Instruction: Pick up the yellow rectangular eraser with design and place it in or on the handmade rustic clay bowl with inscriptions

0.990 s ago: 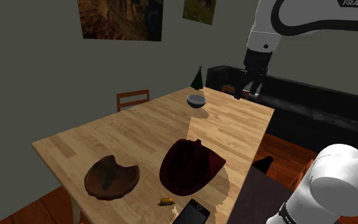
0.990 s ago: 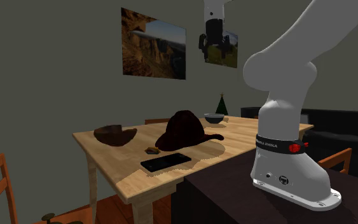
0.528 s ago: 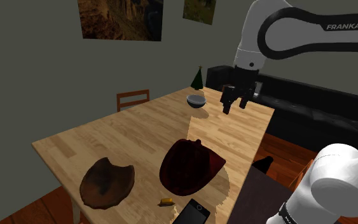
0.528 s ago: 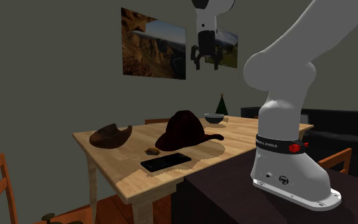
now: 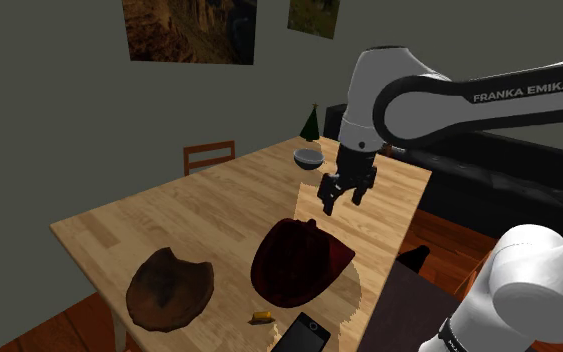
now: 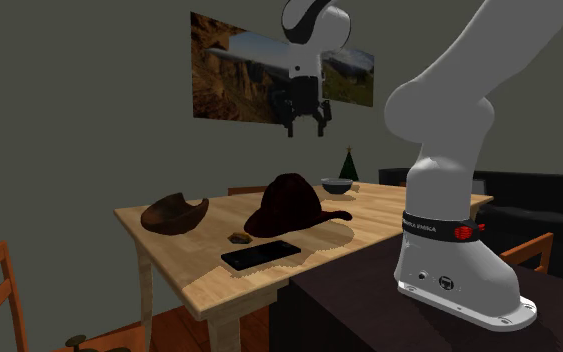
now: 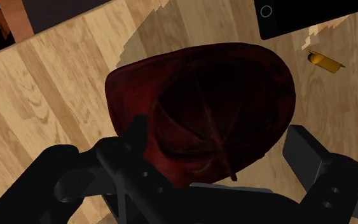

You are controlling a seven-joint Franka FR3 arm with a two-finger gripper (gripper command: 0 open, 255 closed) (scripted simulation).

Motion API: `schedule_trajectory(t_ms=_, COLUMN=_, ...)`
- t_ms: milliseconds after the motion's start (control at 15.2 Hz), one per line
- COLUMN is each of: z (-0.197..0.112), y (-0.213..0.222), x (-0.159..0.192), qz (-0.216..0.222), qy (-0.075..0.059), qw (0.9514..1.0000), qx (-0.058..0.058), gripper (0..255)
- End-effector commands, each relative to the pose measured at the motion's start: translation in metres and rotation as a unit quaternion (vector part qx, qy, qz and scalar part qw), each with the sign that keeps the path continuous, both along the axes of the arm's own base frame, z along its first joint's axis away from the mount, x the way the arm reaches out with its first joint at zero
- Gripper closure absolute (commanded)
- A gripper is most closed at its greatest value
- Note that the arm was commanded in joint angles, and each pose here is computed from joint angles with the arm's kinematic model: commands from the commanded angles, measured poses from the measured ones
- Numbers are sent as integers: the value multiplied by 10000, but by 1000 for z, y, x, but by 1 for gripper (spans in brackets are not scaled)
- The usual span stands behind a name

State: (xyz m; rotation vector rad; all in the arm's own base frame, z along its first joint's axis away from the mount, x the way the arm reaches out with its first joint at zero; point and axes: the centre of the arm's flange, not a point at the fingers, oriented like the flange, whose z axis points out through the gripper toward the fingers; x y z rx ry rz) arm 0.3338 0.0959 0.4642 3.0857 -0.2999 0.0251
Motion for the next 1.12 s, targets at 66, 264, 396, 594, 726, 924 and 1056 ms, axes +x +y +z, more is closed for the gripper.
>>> schedule_trajectory(t_ms=66, z=-34, y=22, x=4, qz=-68, qy=3, qw=10000, qx=44, gripper=0)
schedule_trajectory(t_ms=264, z=-65, y=46, x=8, qz=-129, qy=13, qw=9999, qx=85, gripper=0)
schedule_trajectory(t_ms=396, z=-85, y=61, x=11, qz=-169, qy=20, qw=9998, qx=113, gripper=0)
schedule_trajectory(t_ms=594, z=-116, y=85, x=16, qz=-230, qy=31, qw=9996, qx=154, gripper=0)
schedule_trajectory(t_ms=726, z=-136, y=100, x=20, qz=-270, qy=38, qw=9995, qx=181, gripper=0)
schedule_trajectory(t_ms=924, z=-166, y=124, x=25, qz=-331, qy=48, qw=9992, qx=222, gripper=0)
schedule_trajectory(t_ms=1056, z=-186, y=140, x=29, qz=-371, qy=55, qw=9990, qx=249, gripper=0)
